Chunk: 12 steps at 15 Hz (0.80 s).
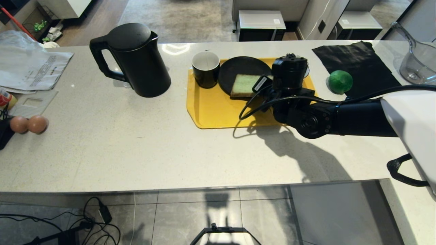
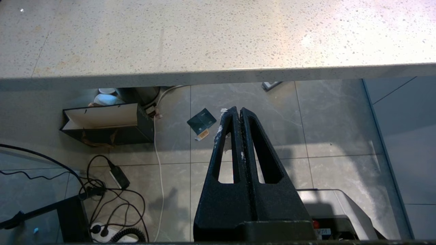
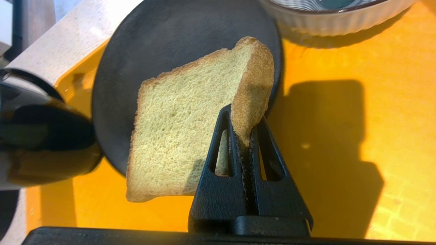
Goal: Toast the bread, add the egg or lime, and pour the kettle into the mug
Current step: Put the baked bread on a plate
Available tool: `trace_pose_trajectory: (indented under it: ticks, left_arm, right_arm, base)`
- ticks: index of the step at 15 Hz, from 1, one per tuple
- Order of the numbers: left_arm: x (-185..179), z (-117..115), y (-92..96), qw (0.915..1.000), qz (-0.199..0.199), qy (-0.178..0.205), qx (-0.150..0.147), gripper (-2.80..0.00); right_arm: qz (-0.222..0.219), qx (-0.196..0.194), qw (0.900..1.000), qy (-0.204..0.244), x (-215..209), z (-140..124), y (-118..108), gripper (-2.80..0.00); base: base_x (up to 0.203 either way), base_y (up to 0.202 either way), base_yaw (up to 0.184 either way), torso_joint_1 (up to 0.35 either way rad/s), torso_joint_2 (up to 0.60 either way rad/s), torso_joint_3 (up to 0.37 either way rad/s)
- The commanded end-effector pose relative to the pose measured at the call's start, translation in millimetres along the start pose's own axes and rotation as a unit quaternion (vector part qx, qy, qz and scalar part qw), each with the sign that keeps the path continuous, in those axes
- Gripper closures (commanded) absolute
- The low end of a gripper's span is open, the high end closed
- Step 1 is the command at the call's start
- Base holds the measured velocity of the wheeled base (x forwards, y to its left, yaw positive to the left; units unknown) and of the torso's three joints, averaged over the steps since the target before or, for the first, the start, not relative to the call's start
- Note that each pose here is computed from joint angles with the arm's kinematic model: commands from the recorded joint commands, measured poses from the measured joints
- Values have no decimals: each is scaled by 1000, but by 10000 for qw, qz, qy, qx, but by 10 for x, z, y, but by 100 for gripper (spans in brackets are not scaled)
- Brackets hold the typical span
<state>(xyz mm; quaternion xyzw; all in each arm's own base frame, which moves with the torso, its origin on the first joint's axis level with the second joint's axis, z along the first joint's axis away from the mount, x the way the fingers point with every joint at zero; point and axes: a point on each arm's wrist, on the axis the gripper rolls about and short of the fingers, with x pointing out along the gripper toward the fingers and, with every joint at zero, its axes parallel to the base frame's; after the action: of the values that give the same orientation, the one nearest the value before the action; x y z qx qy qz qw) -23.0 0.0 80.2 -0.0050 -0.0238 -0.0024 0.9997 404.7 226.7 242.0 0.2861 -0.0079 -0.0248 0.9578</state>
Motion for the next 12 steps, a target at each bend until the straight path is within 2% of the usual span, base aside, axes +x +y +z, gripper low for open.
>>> trace_pose_trajectory:
  ticks: [1, 12]
  left_arm:
    - [9, -42, 0, 10000, 1, 69, -4, 0]
    - [9, -42, 0, 10000, 1, 69, -4, 0]
  right_arm:
    - [25, 3, 10000, 33, -27, -32, 28, 0]
    - [100, -121, 9998, 151, -66, -114, 61, 0]
  base:
    - [0, 0, 0, 0, 0, 0]
    - [0, 0, 0, 0, 0, 0]
